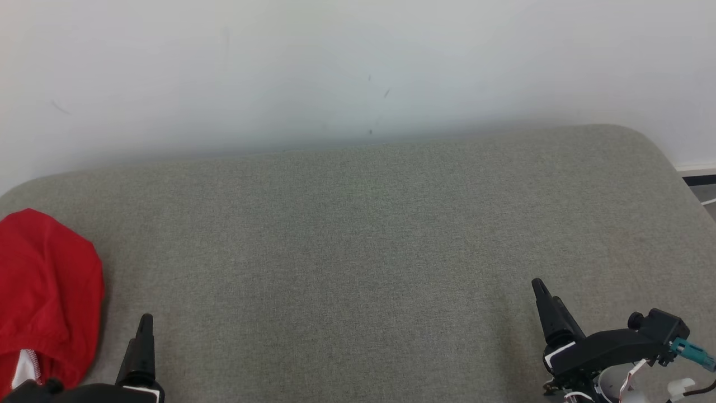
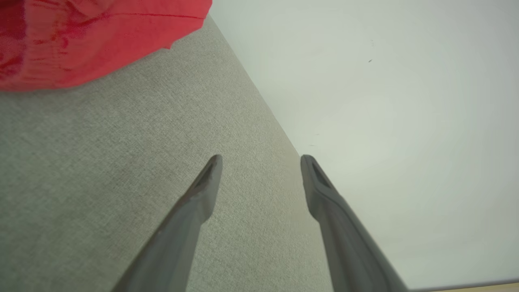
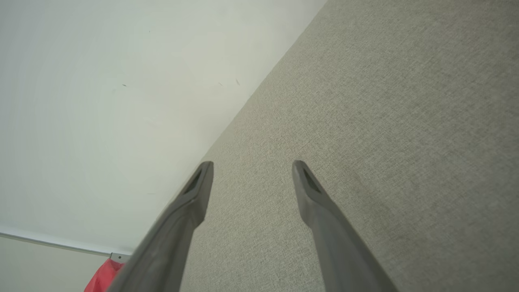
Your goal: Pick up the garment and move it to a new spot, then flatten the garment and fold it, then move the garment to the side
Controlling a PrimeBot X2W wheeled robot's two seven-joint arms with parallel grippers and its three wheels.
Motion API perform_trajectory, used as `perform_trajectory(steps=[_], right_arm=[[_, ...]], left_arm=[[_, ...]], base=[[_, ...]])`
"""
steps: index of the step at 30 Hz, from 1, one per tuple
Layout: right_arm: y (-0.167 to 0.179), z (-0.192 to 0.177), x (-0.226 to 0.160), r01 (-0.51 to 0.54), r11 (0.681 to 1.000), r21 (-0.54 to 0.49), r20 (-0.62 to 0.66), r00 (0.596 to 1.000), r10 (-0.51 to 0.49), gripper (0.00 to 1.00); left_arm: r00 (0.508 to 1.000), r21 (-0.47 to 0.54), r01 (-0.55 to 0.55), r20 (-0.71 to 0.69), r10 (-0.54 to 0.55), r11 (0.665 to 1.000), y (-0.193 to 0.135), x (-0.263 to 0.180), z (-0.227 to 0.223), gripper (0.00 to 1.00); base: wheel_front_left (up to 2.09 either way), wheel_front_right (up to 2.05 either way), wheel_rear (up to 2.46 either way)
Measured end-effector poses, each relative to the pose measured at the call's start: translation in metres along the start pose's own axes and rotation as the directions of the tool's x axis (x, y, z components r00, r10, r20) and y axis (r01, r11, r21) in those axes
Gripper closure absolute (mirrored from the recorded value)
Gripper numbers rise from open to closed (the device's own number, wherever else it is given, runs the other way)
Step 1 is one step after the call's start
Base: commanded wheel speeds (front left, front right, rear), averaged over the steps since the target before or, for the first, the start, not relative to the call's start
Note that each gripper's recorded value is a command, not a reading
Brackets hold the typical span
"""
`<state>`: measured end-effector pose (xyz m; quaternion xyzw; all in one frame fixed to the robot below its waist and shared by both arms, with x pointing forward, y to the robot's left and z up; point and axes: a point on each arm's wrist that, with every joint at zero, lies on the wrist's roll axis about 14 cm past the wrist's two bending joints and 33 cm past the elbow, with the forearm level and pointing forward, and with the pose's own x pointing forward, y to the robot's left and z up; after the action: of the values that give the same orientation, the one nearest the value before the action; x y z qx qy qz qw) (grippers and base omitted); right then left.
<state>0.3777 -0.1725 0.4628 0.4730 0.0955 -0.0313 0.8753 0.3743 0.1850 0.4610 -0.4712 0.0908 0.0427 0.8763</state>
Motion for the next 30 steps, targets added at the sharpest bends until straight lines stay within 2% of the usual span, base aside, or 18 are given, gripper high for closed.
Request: perform_trajectory(steps=[8, 15, 22, 23, 30], right_arm=[[0.005, 0.002, 0.002, -0.005, 0.989, -0.15, 0.016, 1.0, 0.007, 0.0], [0.008, 0.002, 0.001, -0.006, 0.966, -0.257, 0.022, 1.0, 0.012, 0.0], [0.012, 0.004, 0.0, -0.011, 0.932, -0.363, 0.026, 0.999, 0.021, 0.0], [0.013, 0.004, 0.0, -0.012, 0.918, -0.396, 0.028, 0.999, 0.026, 0.0], [0.018, 0.005, 0.0, -0.017, 0.871, -0.492, 0.032, 0.999, 0.037, 0.0]], left_arm=[[1.0, 0.14, -0.011, 0.021, 0.008, 0.99, 0.0, 0.0, 0.004, 0.0], [0.999, 0.264, -0.011, 0.032, 0.002, 0.965, -0.003, 0.0, 0.007, 0.0], [0.999, 0.386, 0.005, 0.036, -0.021, 0.923, -0.012, 0.0, 0.008, 0.0], [0.999, 0.422, 0.008, 0.041, -0.028, 0.907, -0.014, -0.001, 0.009, 0.0], [0.997, 0.519, 0.009, 0.064, -0.049, 0.855, -0.021, -0.002, 0.016, 0.0]], base=[[0.0, 0.0, 0.0], [0.0, 0.0, 0.0], [0.0, 0.0, 0.0], [0.0, 0.0, 0.0], [0.0, 0.0, 0.0]])
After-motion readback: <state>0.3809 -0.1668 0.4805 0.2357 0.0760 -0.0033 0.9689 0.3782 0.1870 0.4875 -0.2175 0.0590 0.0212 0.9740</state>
